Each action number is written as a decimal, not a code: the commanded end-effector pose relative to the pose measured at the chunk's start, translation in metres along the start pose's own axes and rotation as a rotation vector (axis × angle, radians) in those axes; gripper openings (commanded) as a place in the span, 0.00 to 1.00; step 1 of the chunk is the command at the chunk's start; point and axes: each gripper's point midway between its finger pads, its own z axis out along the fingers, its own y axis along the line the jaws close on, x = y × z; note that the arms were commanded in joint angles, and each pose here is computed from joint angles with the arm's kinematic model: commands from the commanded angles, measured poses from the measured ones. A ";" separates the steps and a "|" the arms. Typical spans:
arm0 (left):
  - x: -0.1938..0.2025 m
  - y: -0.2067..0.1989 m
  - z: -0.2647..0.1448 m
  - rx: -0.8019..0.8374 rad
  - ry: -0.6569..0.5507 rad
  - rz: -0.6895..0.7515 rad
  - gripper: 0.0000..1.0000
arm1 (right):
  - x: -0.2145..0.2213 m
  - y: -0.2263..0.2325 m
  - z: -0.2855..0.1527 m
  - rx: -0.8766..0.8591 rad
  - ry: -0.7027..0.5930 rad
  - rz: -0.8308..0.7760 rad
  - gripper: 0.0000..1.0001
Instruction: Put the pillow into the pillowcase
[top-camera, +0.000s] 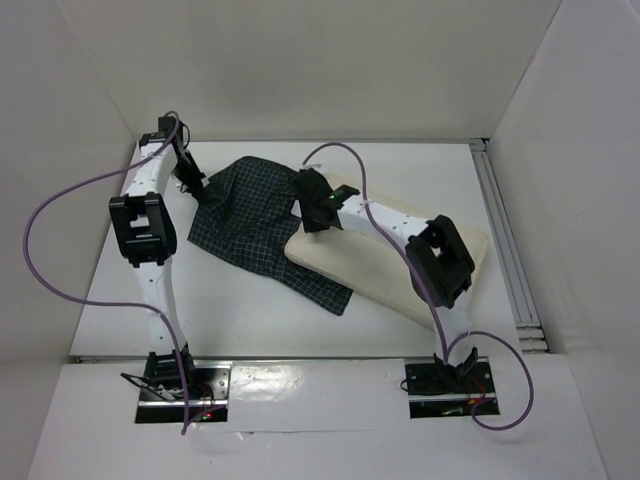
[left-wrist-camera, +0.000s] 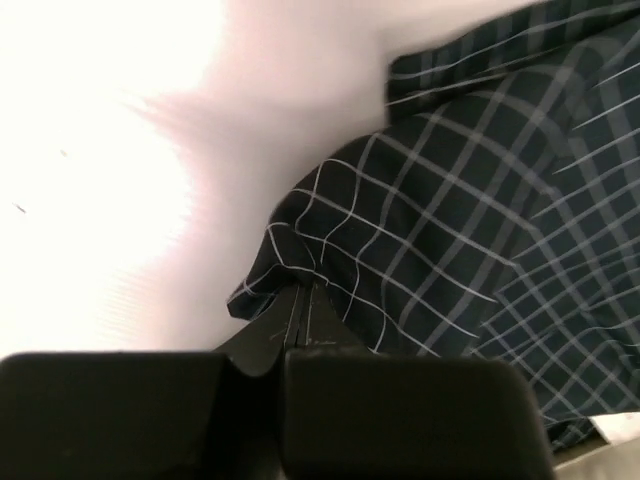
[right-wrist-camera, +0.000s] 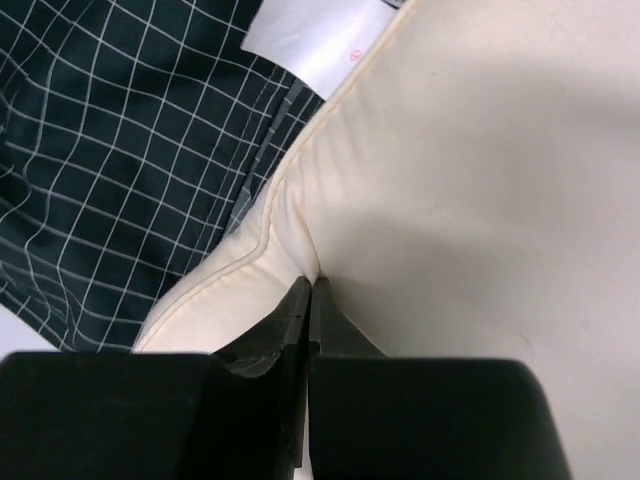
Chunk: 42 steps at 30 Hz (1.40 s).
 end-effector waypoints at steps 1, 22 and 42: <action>-0.041 -0.017 -0.067 0.064 -0.169 0.015 0.00 | 0.013 -0.012 -0.026 0.009 -0.004 0.016 0.00; -0.090 -0.028 -0.135 -0.027 -0.457 0.142 1.00 | 0.064 -0.009 -0.117 -0.242 -0.048 -0.040 0.00; 0.127 -0.156 -0.084 0.031 -0.138 0.459 0.93 | 0.024 -0.003 -0.132 -0.243 -0.158 -0.037 0.00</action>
